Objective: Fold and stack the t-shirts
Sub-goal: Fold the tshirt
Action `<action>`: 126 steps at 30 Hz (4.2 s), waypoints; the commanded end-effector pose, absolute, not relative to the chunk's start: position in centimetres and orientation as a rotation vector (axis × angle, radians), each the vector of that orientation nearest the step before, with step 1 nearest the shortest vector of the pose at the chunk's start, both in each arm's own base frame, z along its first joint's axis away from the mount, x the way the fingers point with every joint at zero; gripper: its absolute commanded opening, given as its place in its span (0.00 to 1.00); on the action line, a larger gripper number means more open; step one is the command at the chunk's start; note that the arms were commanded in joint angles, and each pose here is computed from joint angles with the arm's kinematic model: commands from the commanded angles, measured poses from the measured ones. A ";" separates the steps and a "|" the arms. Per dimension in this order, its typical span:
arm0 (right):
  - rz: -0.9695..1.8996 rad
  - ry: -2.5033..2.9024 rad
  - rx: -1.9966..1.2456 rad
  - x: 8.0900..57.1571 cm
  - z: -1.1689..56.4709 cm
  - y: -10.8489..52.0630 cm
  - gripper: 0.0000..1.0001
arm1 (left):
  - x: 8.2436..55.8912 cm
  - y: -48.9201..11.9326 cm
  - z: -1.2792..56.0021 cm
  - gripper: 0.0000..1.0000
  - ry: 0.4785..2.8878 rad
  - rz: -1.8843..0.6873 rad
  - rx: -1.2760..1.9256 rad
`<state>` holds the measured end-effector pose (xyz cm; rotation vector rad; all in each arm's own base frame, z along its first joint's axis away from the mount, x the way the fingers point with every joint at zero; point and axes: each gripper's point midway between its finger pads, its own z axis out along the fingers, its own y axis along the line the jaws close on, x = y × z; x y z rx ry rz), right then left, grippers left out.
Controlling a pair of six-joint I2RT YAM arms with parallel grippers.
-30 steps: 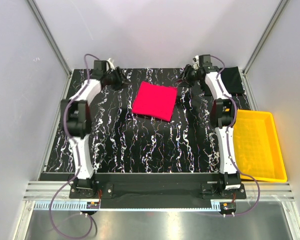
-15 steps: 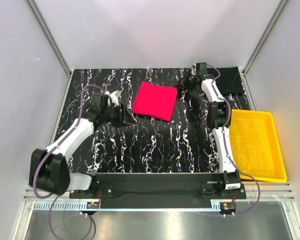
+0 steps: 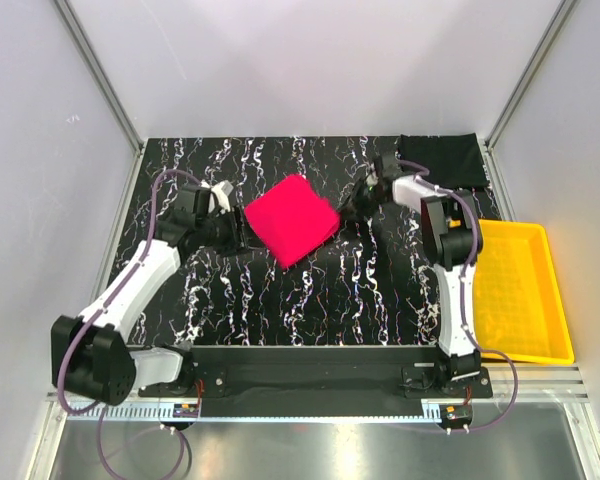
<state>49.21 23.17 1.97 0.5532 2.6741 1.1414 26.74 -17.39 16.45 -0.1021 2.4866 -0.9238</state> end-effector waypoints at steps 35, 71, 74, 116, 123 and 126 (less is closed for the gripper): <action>1.550 2.575 0.479 34.8 6.0 28.5 0.23 | 39.0 -28.6 8.8 0.48 2.503 -0.130 0.345; 1.615 2.532 0.522 39.5 4.5 31.2 0.08 | 39.5 -29.3 8.7 0.00 2.476 0.000 0.364; 1.627 2.533 0.500 39.7 4.5 32.2 0.07 | 39.4 -29.3 9.1 0.00 2.472 -0.011 0.366; 1.170 2.744 0.586 38.1 -2.5 30.4 0.07 | 39.0 -33.0 11.4 0.01 2.509 -0.249 0.363; 1.132 2.745 0.556 38.2 -1.7 29.9 0.07 | 38.4 -33.2 8.8 0.12 2.574 -0.281 0.448; 1.095 2.735 0.515 38.6 -0.7 29.5 0.08 | 38.1 -33.2 8.1 0.13 2.597 -0.308 0.483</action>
